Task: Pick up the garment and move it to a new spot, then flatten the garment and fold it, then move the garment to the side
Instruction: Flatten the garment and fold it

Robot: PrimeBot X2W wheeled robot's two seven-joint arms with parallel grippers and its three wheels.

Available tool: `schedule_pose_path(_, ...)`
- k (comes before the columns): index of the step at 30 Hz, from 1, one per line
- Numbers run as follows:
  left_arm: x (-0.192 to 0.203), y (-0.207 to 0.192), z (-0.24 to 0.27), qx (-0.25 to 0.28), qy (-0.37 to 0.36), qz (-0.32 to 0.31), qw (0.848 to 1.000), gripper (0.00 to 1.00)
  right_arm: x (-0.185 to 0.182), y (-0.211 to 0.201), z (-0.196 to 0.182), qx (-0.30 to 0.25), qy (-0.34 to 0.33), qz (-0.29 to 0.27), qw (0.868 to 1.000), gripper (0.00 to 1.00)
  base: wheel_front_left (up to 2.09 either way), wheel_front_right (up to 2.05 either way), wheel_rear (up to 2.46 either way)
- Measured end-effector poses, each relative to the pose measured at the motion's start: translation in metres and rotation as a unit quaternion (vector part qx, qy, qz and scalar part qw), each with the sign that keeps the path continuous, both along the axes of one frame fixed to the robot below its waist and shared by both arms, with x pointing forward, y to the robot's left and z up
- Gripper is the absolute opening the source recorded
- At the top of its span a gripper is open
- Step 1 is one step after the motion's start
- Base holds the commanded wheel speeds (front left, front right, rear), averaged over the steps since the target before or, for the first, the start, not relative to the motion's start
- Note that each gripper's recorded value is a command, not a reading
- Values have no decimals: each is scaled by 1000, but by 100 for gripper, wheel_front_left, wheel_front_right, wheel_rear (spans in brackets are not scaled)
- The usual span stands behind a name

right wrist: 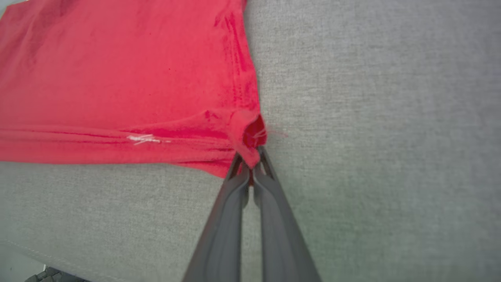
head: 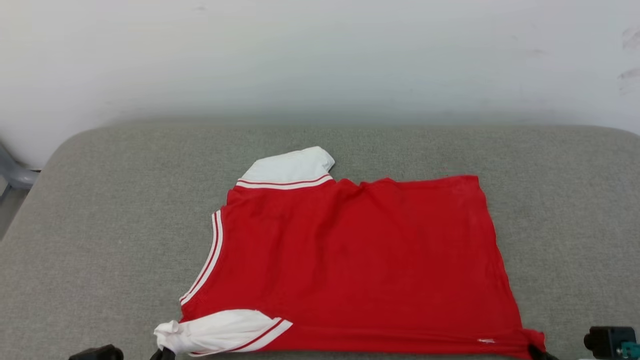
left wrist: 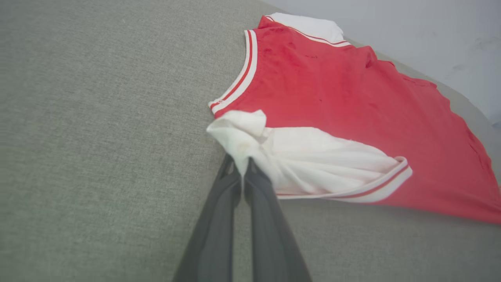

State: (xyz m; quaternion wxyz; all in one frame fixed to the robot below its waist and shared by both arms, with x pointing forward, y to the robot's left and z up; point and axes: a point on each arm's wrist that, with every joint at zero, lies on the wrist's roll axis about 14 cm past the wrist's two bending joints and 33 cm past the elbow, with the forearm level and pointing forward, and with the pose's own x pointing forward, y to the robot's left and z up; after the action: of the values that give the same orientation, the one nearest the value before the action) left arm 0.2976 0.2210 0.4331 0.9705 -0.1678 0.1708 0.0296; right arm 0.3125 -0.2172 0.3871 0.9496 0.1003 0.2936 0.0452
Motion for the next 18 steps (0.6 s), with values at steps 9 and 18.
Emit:
schedule_pose_path(9, 8, -6, 28, 9, -32, -11, 999, 0, 0, 9, 39, -29, -18, 6, 999, 0, 0, 0, 0)
schedule_pose_path(18, 75, -24, 37, 13, -68, -53, 996, 0, 56, 25, 59, -55, -42, 48, 996, 0, 0, 0, 0)
